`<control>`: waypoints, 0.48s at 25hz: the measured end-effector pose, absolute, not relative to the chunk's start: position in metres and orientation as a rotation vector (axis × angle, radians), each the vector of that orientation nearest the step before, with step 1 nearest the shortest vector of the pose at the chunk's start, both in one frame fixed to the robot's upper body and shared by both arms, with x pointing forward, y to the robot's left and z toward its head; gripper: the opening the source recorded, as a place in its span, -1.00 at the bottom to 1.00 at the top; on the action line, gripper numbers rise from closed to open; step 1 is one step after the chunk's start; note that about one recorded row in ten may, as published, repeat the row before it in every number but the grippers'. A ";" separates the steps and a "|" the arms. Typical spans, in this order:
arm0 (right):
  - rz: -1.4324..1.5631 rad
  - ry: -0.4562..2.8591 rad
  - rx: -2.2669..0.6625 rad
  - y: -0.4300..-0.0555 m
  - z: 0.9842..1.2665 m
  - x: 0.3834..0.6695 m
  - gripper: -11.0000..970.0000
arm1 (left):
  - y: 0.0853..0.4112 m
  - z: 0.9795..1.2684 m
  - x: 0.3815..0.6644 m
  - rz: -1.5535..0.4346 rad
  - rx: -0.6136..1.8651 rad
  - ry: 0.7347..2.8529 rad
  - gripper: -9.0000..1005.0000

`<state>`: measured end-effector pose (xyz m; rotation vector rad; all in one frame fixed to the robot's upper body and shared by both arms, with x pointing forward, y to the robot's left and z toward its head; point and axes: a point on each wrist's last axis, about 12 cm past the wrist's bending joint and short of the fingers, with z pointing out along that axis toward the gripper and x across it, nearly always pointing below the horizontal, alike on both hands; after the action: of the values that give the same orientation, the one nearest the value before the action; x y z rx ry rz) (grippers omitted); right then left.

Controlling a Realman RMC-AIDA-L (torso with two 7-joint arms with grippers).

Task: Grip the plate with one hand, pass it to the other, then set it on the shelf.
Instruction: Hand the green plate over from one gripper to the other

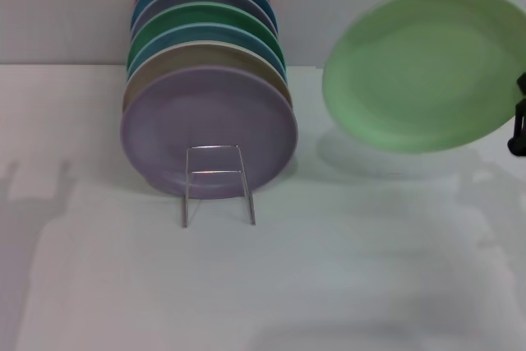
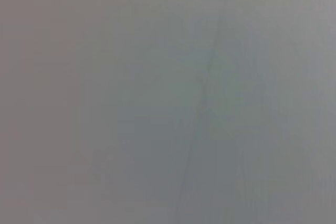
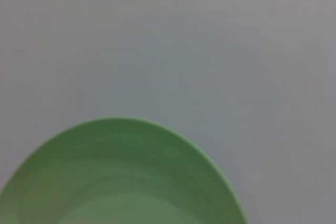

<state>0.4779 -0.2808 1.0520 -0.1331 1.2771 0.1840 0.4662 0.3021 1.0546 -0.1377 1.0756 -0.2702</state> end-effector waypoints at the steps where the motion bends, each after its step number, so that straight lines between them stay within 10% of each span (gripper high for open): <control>1: 0.193 1.281 -0.143 -0.281 1.050 0.476 -0.94 | 0.302 1.054 0.465 -0.273 -0.142 1.073 0.65; 12: 0.291 1.297 -0.246 -0.271 1.038 0.466 -0.94 | 0.282 1.046 0.440 -0.372 -0.008 1.100 0.65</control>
<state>0.4662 -0.2709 1.0381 -0.2464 1.2968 0.2909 0.4401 0.2816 1.0464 -0.0080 1.0996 -0.3718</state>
